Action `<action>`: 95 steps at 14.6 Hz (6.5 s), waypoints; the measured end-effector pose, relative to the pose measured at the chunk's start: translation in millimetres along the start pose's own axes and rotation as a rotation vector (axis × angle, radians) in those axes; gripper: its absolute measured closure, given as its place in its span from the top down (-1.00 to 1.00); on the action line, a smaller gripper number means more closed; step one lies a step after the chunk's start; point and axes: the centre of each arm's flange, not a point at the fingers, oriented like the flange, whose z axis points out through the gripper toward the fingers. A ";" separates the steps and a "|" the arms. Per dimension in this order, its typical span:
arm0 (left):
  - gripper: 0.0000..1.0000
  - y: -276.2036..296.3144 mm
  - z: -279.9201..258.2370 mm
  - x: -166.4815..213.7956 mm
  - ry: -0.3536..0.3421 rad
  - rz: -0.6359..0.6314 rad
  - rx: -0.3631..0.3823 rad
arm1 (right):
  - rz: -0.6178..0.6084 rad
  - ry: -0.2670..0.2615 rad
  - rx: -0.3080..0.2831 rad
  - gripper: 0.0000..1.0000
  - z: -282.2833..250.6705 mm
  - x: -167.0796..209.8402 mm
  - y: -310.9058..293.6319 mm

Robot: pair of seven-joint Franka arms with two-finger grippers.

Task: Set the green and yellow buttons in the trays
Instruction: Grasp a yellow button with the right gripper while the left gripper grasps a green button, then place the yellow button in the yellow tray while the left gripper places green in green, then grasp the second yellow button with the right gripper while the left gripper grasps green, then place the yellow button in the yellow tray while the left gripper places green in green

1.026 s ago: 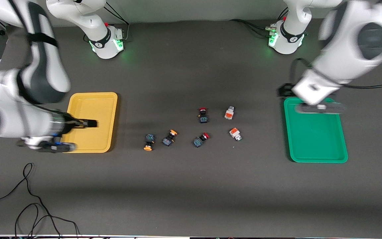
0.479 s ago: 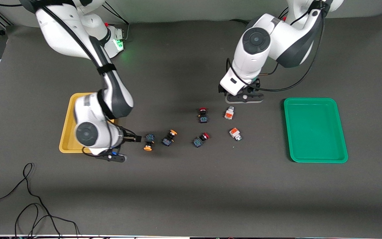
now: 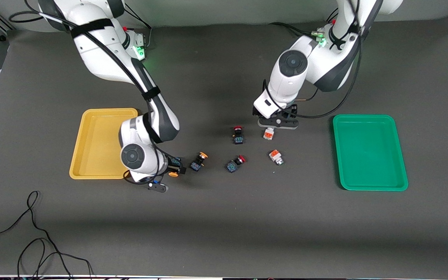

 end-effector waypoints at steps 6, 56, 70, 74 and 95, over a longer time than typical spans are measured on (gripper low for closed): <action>1.00 -8.5 110.4 -2.0 -0.005 0.030 0.013 | 0.012 0.014 0.004 0.07 7.0 3.9 0.7; 1.00 -386.4 -109.8 148.4 -0.102 -0.089 0.057 | -0.102 0.002 0.033 1.00 -298.4 -16.2 123.0; 1.00 -47.8 -22.8 130.2 -0.078 -0.608 0.046 | 0.081 0.009 0.068 1.00 -57.6 -81.1 -85.1; 1.00 -39.0 3.6 130.9 -0.078 -0.707 0.049 | 0.093 0.043 0.074 1.00 -18.1 -69.7 -84.5; -0.18 -52.3 49.9 151.7 -0.072 -0.706 0.035 | -0.009 -0.037 -0.053 -0.13 -146.9 4.8 68.1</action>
